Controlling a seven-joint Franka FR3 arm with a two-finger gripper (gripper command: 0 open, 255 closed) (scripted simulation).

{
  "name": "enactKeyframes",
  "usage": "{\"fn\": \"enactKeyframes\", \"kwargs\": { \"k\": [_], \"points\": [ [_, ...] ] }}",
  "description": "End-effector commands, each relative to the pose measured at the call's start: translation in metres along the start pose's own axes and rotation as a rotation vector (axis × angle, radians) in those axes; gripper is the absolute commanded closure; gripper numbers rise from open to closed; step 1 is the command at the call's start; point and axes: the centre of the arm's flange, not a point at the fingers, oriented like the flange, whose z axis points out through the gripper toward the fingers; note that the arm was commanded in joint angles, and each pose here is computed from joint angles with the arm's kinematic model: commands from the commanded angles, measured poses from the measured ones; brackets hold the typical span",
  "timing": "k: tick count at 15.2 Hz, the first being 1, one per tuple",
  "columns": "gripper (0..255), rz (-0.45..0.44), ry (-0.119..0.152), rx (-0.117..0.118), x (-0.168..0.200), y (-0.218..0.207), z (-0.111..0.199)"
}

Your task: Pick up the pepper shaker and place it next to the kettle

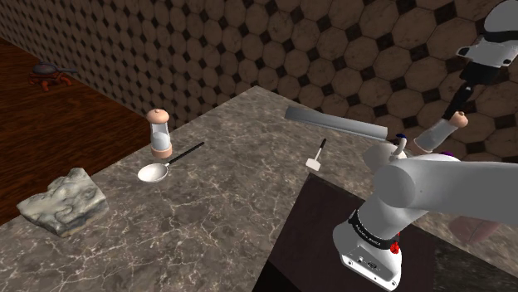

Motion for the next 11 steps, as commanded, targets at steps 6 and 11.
{"fn": "enactKeyframes", "kwargs": {
  "k": [6, 11],
  "points": [
    [255, 0.000, 0.000, 0.000, 0.004, 0.001, 0.037],
    [255, 0.000, 0.000, 0.000, 0.007, 0.001, 0.063]
  ]
}}
